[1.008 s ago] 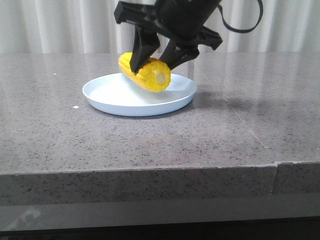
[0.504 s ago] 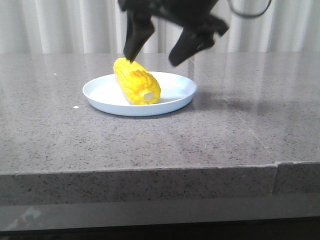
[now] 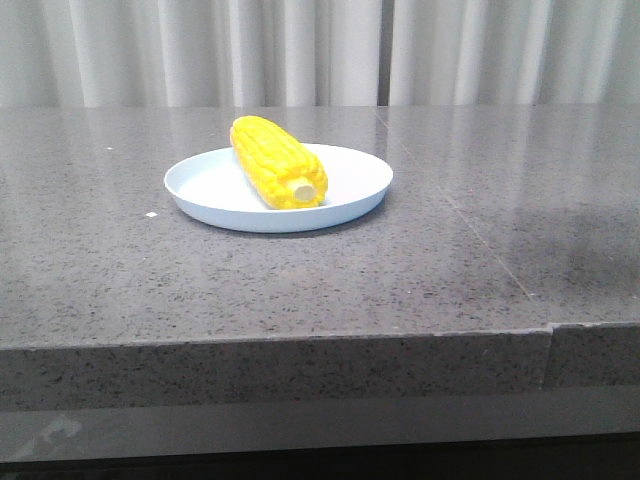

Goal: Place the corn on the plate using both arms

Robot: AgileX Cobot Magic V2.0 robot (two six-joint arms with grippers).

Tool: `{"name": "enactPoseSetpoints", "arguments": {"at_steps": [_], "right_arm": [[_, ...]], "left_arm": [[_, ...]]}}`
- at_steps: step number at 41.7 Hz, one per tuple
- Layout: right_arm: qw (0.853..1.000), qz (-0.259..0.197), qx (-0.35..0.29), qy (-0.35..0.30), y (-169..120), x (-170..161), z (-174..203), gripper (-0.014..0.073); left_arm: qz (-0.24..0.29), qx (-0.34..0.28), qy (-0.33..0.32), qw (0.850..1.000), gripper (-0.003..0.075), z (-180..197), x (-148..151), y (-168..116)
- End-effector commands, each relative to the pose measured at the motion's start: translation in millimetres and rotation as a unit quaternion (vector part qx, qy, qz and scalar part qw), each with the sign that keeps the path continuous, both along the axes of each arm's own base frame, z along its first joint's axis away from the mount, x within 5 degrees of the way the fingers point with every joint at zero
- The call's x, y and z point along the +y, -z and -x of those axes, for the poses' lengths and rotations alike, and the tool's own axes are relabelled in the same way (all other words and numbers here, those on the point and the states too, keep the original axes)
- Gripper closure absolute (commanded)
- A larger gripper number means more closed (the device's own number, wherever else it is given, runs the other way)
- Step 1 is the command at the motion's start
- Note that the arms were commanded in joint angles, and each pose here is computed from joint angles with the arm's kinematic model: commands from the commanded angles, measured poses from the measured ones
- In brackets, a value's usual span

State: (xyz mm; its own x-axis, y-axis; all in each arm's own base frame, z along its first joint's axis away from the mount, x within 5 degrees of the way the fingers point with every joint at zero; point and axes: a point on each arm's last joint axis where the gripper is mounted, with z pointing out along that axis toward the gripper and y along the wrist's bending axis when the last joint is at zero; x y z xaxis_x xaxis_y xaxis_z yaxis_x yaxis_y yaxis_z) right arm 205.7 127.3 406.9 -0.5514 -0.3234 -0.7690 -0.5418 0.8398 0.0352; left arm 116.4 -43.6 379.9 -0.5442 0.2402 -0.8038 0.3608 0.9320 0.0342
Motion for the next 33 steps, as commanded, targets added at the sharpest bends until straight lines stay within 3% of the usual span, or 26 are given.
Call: {"name": "enactPoseSetpoints", "arguments": {"at_steps": [1, 14, 26, 30, 33], "right_arm": [[0.998, -0.026, -0.055, 0.001, -17, -18, 28, -0.004], [0.998, -0.024, -0.055, 0.001, 9, -51, 85, -0.004], [0.998, -0.026, -0.063, 0.001, 23, -67, 111, -0.0039], [0.998, -0.026, -0.063, 0.001, 23, -67, 112, -0.0027], [0.998, -0.026, -0.064, 0.001, 23, -67, 111, 0.0053]], "left_arm": [[0.02, -0.046, 0.002, 0.999, 0.0344, -2, -2, -13], [0.02, -0.046, 0.002, 0.999, 0.0344, -2, -2, -13], [0.02, -0.046, 0.002, 0.999, 0.0346, -2, -2, -13], [0.02, -0.046, 0.002, 0.999, 0.0387, -2, -2, -13], [0.02, -0.046, 0.002, 0.999, 0.045, -2, -2, -13]]}}
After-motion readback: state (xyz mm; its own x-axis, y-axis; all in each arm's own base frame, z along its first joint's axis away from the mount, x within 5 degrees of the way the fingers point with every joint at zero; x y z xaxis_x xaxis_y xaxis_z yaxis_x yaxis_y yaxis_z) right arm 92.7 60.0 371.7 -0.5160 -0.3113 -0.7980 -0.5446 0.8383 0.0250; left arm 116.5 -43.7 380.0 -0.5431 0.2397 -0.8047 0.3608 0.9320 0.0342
